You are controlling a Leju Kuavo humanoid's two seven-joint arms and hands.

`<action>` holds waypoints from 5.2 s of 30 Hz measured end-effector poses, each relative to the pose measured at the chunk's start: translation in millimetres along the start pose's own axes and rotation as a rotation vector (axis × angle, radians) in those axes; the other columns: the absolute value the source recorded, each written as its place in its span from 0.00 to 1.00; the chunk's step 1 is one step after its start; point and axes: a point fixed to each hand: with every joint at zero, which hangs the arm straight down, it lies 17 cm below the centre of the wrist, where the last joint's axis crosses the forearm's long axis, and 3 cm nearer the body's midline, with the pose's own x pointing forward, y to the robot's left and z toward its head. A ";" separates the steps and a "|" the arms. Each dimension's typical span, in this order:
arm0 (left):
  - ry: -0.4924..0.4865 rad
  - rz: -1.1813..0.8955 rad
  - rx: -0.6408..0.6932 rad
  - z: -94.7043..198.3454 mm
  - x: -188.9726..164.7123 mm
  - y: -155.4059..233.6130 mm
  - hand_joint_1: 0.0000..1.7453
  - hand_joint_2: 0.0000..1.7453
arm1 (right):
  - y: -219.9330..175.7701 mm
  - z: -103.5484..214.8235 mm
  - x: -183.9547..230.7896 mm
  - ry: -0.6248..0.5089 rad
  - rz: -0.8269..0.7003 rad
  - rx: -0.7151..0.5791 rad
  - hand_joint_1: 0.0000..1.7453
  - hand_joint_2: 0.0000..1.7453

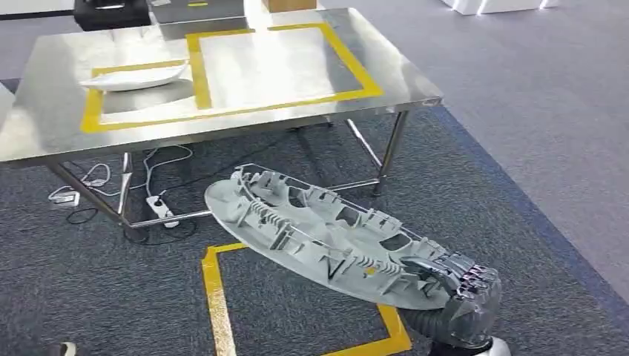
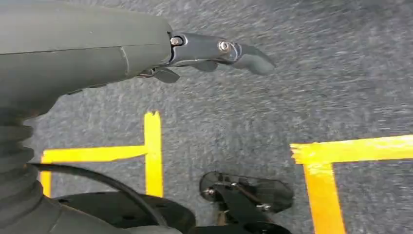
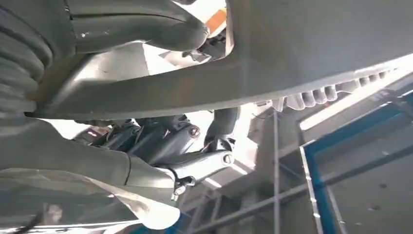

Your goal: Take the parts from the cabinet and place them on the table.

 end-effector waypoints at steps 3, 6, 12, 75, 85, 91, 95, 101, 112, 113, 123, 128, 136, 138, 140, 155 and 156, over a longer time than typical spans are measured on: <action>-0.001 0.001 -0.002 0.2 0.4 -0.7 0.00 1.00 | 0.5 1.2 -0.2 0.002 0.000 0.003 1.00 1.00; 0.000 0.000 -0.002 0.2 0.3 -0.7 0.00 1.00 | 0.5 1.4 -0.3 0.003 0.000 0.004 1.00 1.00; 0.001 -0.004 -0.001 -0.6 -3.4 2.2 0.00 1.00 | 0.9 6.7 -1.8 0.016 0.002 0.015 1.00 1.00; -0.061 -0.125 -0.066 -1.6 11.8 -7.3 0.00 1.00 | -58.9 -164.7 -0.1 -0.287 0.002 -0.219 1.00 1.00; -0.118 -0.217 -0.106 0.1 24.6 -16.9 0.00 1.00 | 5.4 -288.3 -10.7 -0.398 0.242 -0.094 1.00 1.00; -0.155 -0.290 -0.131 2.3 31.0 -24.1 0.00 1.00 | 90.3 -310.6 -45.2 -0.370 0.415 0.091 1.00 1.00; -0.194 -0.332 -0.143 3.9 39.6 -29.0 0.00 1.00 | 143.9 -304.4 -46.1 -0.377 0.532 0.167 1.00 1.00; -0.208 -0.350 -0.149 4.4 42.4 -30.7 0.00 1.00 | 193.0 -277.0 -58.1 -0.364 0.559 0.298 1.00 1.00; -0.224 -0.367 -0.167 5.6 42.7 -33.7 0.00 1.00 | 238.1 -229.7 -93.7 -0.328 0.696 0.467 1.00 1.00; -0.224 -0.367 -0.167 5.8 42.6 -34.0 0.00 1.00 | 239.3 -227.8 -94.7 -0.329 0.699 0.472 1.00 1.00; -0.229 -0.366 -0.171 6.9 44.8 -36.4 0.00 1.00 | 245.8 -218.5 -104.3 -0.330 0.721 0.514 1.00 1.00; -0.229 -0.366 -0.171 7.0 45.1 -36.8 0.00 1.00 | 247.3 -218.8 -103.5 -0.334 0.723 0.518 1.00 1.00; -0.264 -0.393 -0.166 6.7 51.3 -35.5 0.00 1.00 | 256.0 -187.2 -118.0 -0.260 0.683 0.563 0.00 0.00; -0.262 -0.405 -0.147 5.2 52.7 -32.1 0.00 0.00 | 257.0 -182.2 -120.1 -0.233 0.641 0.571 0.00 0.00; -0.267 -0.409 -0.122 4.1 56.0 -28.3 0.00 0.00 | 262.3 -177.8 -125.1 -0.162 0.523 0.618 0.00 0.00; -0.269 -0.347 -0.065 -1.3 52.4 -9.2 0.00 0.00 | 300.0 -127.8 -124.0 0.171 -0.065 1.329 0.00 0.00; -0.268 -0.345 -0.065 -1.1 51.9 -9.5 0.00 0.00 | 300.5 -130.8 -124.0 0.168 -0.058 1.310 0.00 0.00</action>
